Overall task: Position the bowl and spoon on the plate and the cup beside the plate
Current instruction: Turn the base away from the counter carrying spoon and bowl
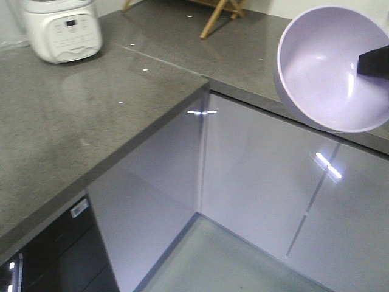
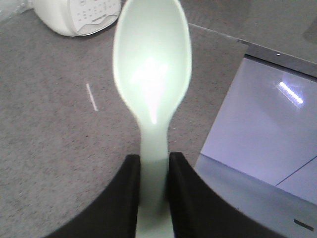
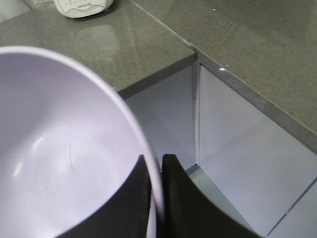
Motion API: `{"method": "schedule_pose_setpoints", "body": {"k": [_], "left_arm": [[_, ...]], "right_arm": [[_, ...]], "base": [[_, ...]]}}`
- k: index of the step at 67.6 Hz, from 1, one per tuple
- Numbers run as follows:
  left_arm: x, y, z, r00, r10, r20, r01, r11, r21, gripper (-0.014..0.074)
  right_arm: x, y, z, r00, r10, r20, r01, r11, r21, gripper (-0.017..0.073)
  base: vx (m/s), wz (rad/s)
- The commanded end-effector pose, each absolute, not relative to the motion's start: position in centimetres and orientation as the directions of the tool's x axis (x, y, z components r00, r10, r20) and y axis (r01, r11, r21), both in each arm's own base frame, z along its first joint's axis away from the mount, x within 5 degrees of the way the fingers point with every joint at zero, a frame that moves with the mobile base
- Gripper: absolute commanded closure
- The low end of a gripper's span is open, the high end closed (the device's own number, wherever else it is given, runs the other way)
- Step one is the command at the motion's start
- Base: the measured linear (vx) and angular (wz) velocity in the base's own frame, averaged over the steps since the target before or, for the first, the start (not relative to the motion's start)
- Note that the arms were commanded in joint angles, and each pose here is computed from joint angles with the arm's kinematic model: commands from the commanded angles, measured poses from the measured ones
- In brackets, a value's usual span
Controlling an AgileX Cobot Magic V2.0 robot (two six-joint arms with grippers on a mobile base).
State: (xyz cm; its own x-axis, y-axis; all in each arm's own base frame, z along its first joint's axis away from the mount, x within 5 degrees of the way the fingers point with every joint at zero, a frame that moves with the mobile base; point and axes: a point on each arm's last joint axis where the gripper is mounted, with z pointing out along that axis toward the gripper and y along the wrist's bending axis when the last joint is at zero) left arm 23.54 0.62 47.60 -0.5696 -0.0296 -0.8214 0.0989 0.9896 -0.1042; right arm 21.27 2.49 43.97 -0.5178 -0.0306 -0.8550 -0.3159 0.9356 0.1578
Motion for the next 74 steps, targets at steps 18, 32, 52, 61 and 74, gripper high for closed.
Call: {"method": "schedule_pose_setpoints", "body": {"k": [18,32,52,61,74], "left_arm": [[22.93,0.36,49.26,-0.483,-0.049,-0.874,0.109,0.987,-0.115,0.0601],[22.93,0.36,49.26,-0.483,-0.049,-0.874,0.109,0.987,-0.115,0.0601],[22.93,0.36,49.26,-0.483,-0.049,-0.874,0.109,0.987,-0.115,0.0601],[22.93,0.36,49.26,-0.483,-0.049,-0.874,0.109,0.987,-0.115,0.0601],[22.93,0.36,49.26,-0.483,-0.049,-0.874,0.109,0.987,-0.115,0.0601]], "right_arm": [[20.8,2.43,45.73,-0.429,0.003,-0.903,-0.313,0.938,0.152,0.0565],[20.8,2.43,45.73,-0.429,0.003,-0.903,-0.313,0.938,0.152,0.0565],[20.8,2.43,45.73,-0.429,0.003,-0.903,-0.313,0.938,0.152,0.0565],[20.8,2.43,45.73,-0.429,0.003,-0.903,-0.313,0.938,0.152,0.0565],[20.8,2.43,45.73,-0.429,0.003,-0.903,-0.313,0.938,0.152,0.0565]], "base": [[-0.02,-0.49],[-0.03,-0.46],[-0.04,-0.34],[-0.04,-0.26],[-0.04,-0.23]]}}
